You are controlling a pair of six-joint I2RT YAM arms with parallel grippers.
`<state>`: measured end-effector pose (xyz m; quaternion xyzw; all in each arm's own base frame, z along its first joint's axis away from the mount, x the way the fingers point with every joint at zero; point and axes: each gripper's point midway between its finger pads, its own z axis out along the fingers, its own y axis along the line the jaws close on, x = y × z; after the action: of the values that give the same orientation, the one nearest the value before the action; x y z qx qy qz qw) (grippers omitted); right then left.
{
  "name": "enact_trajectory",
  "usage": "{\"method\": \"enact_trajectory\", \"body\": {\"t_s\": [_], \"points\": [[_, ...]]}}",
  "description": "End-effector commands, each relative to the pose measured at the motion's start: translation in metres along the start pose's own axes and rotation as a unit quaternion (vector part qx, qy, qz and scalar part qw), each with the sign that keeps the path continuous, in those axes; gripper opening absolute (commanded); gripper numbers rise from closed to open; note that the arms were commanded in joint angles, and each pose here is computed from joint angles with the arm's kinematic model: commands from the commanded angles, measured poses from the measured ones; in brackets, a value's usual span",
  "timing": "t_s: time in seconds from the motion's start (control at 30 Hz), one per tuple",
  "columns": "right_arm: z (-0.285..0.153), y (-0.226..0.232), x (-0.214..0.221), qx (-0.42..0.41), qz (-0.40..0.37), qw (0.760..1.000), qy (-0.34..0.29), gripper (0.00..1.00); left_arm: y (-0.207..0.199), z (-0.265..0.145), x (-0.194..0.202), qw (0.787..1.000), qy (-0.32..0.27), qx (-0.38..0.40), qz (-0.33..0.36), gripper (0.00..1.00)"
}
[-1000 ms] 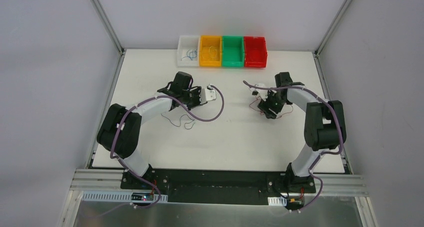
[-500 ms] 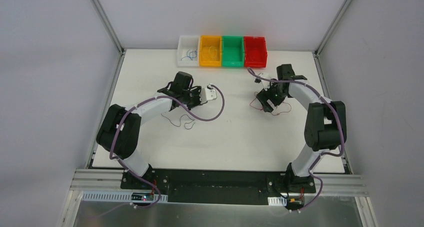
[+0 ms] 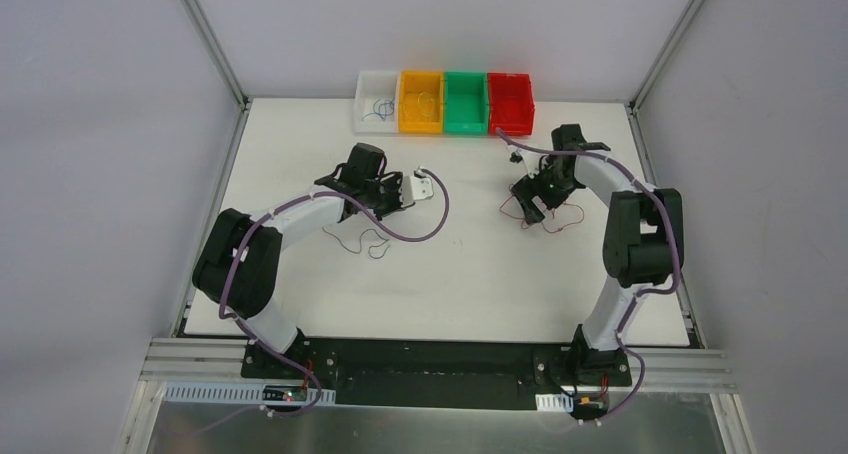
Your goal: Untangle the cables
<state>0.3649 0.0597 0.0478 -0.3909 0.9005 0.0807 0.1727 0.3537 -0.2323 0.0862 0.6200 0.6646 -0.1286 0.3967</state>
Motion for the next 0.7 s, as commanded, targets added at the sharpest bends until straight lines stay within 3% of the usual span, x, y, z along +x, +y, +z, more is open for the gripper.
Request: {"method": "enact_trajectory", "body": {"t_s": [0.0, 0.27, 0.4, 0.67], "points": [[0.002, 0.006, -0.003, -0.036, 0.027, 0.999, 0.006, 0.89, 0.002, -0.01, -0.013, 1.0, -0.006, -0.011, -0.002, 0.15], [0.02, -0.001, -0.006, -0.055, 0.077, 0.995, 0.026, 0.39, 0.008, -0.009, -0.015, 1.0, -0.002, -0.02, -0.012, 0.15], [0.01, -0.001, -0.013, -0.052, 0.077, 0.996, 0.017, 0.0, 0.011, -0.009, -0.017, 1.0, -0.002, -0.023, -0.018, 0.15], [-0.061, 0.009, -0.036, -0.07, 0.056, 0.994, -0.063, 0.0, 0.009, -0.011, -0.017, 0.999, -0.003, -0.023, -0.023, 0.14]]}}
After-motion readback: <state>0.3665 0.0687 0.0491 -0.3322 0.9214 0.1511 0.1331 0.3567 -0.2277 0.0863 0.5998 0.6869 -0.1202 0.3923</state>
